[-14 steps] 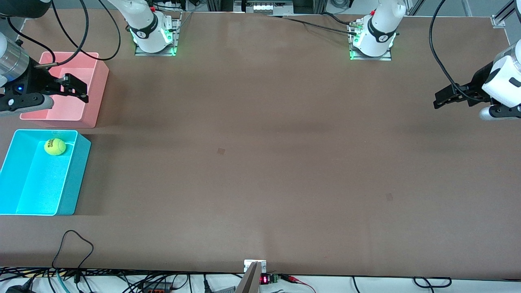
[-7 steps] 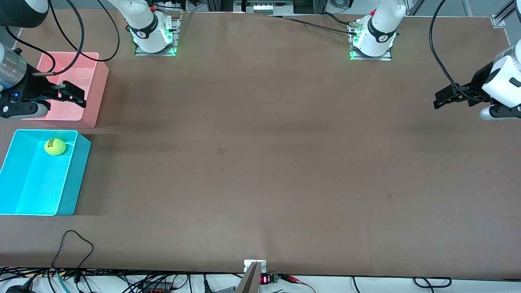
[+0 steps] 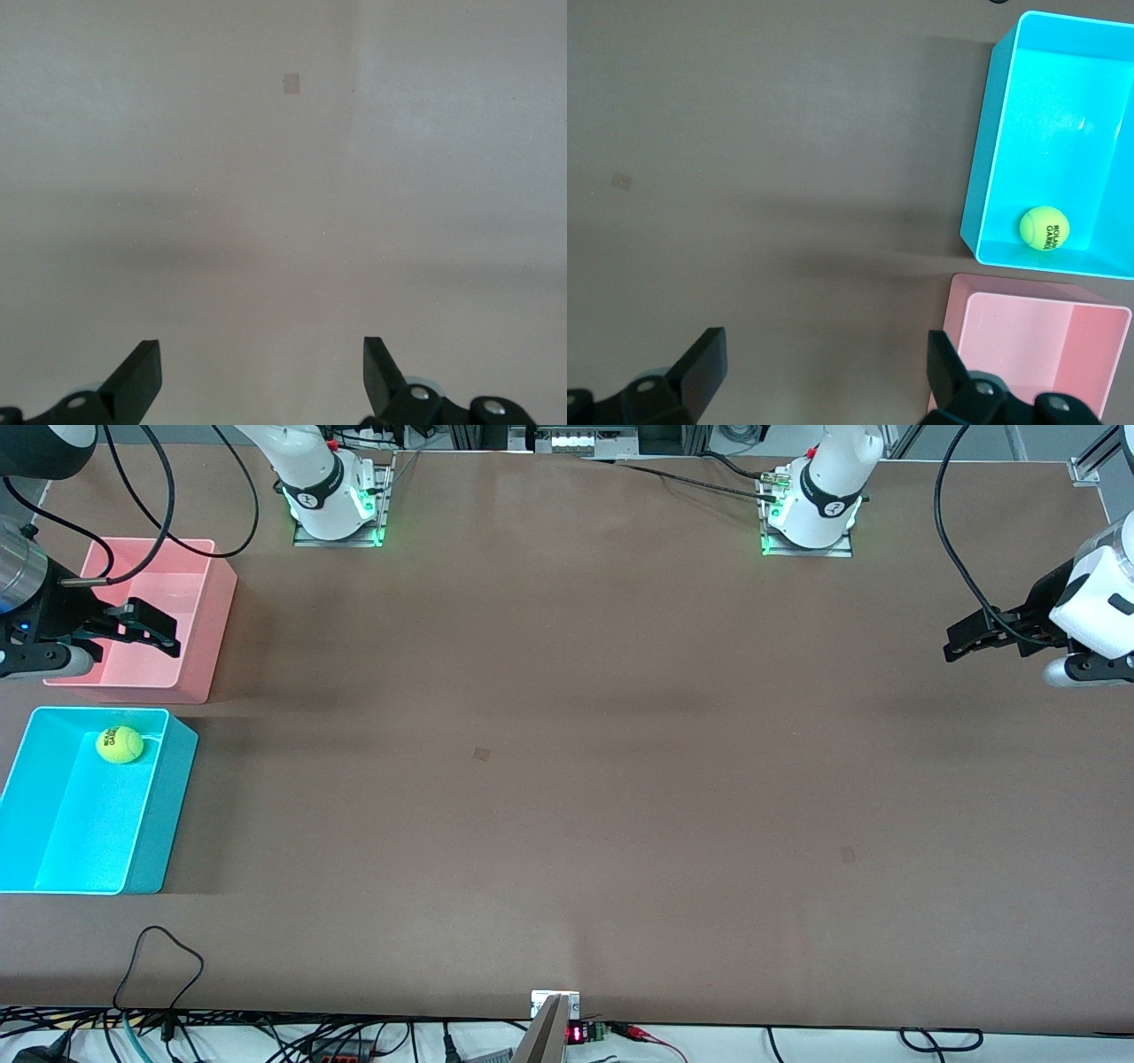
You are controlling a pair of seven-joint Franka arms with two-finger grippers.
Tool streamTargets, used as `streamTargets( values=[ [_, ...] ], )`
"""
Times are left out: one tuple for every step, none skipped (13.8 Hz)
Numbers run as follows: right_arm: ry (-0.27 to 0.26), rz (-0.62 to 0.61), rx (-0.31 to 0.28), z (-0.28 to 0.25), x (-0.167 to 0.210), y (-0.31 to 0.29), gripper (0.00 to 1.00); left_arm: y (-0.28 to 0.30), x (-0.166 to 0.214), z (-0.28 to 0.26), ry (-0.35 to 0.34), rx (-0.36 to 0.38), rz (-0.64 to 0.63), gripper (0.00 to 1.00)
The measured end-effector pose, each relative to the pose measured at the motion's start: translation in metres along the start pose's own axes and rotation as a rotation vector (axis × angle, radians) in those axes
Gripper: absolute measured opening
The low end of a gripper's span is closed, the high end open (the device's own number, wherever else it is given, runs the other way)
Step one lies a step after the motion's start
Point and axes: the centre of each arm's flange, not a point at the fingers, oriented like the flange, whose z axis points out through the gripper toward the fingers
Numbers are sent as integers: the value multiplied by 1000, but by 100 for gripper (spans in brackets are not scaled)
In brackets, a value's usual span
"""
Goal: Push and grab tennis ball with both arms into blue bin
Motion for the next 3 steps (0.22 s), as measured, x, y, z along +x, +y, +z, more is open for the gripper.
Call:
streamTargets(
  values=[
    [-2,2,0,1,0,0,100,0,0,0,0,0,0,100],
    [-4,3,0,2,0,0,100,0,0,0,0,0,0,100],
    [-5,4,0,3,0,0,100,0,0,0,0,0,0,100]
  ],
)
